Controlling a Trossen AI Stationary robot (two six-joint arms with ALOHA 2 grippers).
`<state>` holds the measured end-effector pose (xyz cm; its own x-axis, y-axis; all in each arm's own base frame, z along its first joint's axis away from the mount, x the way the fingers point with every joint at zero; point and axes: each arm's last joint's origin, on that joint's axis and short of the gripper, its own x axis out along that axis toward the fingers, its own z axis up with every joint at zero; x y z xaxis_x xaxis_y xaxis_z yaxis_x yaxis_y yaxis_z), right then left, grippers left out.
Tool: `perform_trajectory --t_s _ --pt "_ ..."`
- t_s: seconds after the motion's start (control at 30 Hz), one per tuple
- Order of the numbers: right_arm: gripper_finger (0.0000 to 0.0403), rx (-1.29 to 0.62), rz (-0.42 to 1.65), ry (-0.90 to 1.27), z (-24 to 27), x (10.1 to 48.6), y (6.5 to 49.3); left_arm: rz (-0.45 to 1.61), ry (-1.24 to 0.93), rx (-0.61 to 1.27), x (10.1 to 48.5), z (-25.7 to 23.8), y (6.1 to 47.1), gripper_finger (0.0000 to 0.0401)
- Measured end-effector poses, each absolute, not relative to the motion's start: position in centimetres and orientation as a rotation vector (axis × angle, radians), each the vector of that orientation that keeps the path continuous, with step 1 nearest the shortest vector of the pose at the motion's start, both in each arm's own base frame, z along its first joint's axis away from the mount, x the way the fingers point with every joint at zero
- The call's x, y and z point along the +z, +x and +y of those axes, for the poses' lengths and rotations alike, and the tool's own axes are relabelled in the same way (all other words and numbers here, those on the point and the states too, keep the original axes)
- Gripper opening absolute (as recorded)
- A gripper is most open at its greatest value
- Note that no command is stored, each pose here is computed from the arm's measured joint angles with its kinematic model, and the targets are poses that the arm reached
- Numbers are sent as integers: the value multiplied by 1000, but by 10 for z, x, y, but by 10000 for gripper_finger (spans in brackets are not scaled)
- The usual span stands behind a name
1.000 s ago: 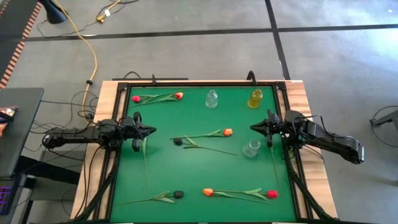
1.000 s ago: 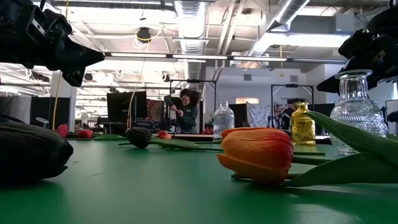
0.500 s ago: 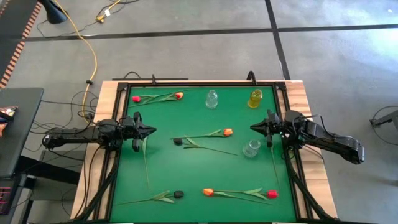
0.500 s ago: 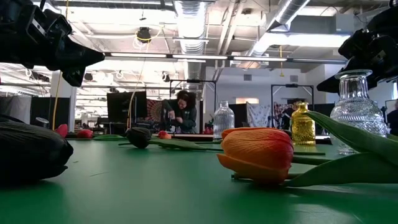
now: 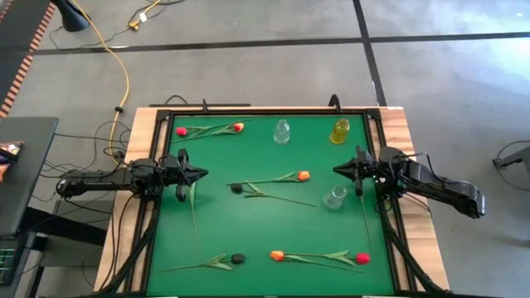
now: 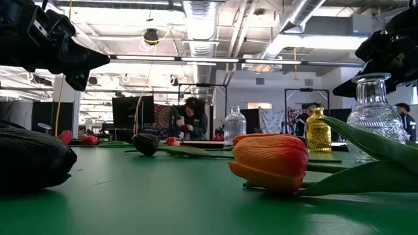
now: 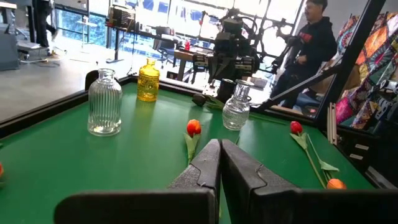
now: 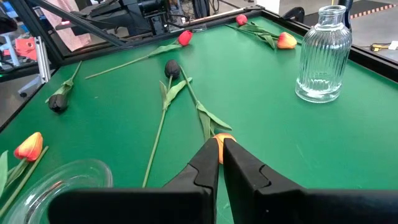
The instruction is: Sort flowers into vase by color
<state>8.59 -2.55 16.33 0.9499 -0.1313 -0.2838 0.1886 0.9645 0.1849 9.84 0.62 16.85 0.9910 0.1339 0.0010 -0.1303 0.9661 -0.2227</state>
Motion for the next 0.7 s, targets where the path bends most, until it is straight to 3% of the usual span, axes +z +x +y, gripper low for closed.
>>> perform_trajectory --t_s 0.17,0.43,0.7 --pt "52 -164 273 212 -25 163 86 -21 -294 135 169 6 98 0" --pt "52 -164 273 212 -25 163 86 -100 -731 195 171 8 98 0" --pt "52 -164 268 211 -26 164 86 -150 -834 166 175 8 98 0"
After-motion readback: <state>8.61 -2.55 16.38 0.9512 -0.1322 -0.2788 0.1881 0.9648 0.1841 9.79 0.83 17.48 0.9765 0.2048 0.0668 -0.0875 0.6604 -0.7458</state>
